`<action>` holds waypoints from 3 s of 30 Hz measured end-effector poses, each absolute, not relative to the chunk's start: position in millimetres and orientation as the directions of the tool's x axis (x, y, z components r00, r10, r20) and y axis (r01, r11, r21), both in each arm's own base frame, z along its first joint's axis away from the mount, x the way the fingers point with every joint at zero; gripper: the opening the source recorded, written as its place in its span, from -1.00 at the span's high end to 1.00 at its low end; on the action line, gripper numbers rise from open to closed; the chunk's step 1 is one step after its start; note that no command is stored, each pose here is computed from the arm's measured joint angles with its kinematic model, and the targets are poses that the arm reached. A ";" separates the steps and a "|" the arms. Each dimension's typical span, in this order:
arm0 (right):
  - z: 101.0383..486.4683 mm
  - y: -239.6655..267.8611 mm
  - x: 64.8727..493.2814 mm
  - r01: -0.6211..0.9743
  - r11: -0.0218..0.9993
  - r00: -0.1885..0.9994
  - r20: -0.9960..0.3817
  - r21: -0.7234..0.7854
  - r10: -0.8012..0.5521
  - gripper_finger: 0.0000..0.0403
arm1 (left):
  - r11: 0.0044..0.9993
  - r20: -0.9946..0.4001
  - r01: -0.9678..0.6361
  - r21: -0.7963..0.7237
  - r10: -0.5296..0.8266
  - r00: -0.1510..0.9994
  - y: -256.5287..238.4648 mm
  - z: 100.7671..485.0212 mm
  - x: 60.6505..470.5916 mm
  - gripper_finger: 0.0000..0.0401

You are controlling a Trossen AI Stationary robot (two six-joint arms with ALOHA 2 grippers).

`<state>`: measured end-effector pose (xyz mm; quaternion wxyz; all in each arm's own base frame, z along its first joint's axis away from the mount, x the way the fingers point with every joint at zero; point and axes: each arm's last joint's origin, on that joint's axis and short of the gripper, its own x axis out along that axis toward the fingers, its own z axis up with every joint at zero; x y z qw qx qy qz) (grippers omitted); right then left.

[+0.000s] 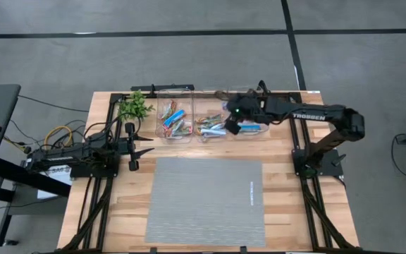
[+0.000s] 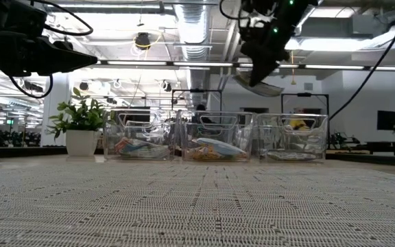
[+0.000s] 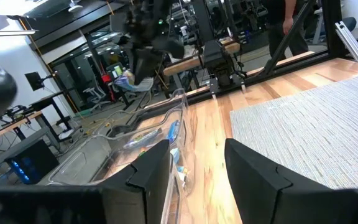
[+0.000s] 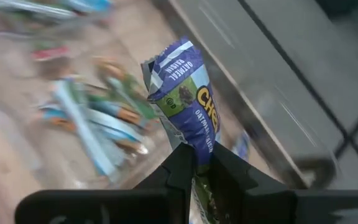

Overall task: Pick and place Granola Bars by type
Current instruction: Put the blue granola bar into the right transparent bin, then return to Home Position

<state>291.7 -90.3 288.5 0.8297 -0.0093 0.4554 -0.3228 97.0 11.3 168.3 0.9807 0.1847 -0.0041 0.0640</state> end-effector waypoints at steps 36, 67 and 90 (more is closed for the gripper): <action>304.0 -115.1 254.1 0.709 0.667 0.282 -0.777 -0.227 -0.563 -0.09 | 0.924 0.032 -0.127 0.362 0.124 0.992 11.3 168.4 97.0 0.26; 198.3 29.4 112.6 -0.200 0.942 0.909 -0.309 0.268 0.280 -0.10 | 0.924 0.032 -0.127 0.362 0.124 0.992 11.3 168.3 97.0 0.26; 165.8 32.7 106.4 -0.331 0.939 0.940 -0.060 0.099 0.337 -0.09 | 0.924 0.032 -0.127 0.362 0.124 0.992 11.3 168.4 97.0 0.26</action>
